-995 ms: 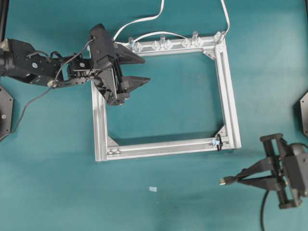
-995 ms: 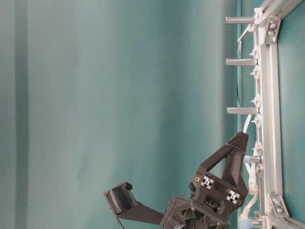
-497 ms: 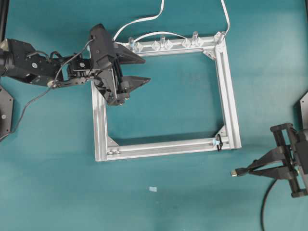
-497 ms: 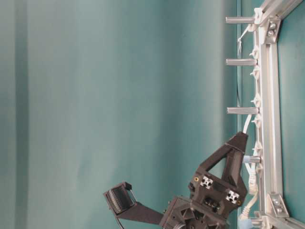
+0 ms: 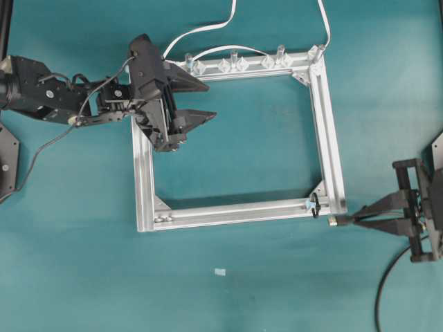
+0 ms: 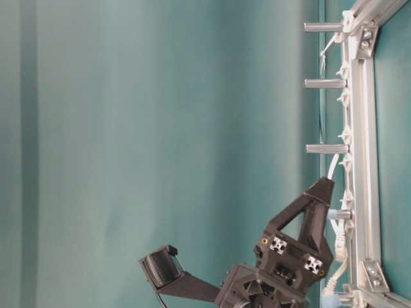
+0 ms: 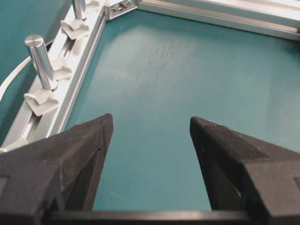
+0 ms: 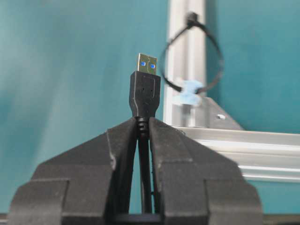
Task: Insert the wire through the string loop located on the right side.
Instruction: 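Move the right gripper with the USB plug left toward the zip-tie loop, then push the USB plug through the black zip-tie loop with the right gripper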
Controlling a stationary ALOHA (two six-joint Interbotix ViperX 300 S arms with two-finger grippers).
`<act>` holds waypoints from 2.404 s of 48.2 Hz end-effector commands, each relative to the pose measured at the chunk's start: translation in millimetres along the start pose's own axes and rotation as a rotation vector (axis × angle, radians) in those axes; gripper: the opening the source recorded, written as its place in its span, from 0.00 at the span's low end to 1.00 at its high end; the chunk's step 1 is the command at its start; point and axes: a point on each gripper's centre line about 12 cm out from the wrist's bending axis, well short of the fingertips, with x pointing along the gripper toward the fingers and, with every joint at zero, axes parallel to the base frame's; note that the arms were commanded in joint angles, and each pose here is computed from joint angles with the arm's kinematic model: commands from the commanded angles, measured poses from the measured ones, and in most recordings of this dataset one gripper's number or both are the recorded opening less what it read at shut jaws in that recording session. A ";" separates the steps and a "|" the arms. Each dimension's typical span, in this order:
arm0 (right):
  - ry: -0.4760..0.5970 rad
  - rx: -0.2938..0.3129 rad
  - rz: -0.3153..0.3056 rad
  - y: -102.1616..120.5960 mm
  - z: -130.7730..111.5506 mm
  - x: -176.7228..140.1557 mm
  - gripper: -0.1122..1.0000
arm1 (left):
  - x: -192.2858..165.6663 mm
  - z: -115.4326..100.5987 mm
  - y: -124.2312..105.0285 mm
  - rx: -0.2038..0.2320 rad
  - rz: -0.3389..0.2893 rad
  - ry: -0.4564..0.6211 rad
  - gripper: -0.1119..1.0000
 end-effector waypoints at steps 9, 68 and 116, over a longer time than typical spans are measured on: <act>-0.005 -0.023 -0.027 -5.2 0.1 1.6 0.20 | -2.8 17.4 -2.4 0.000 -0.008 -0.053 0.72; 0.015 -0.028 -0.065 -11.7 -3.4 5.8 0.20 | -2.8 17.4 -2.4 0.002 -0.008 -0.053 0.71; 0.058 -0.058 -0.089 -5.8 -8.7 18.7 0.20 | -6.5 20.8 -6.1 0.008 -0.018 -0.065 0.71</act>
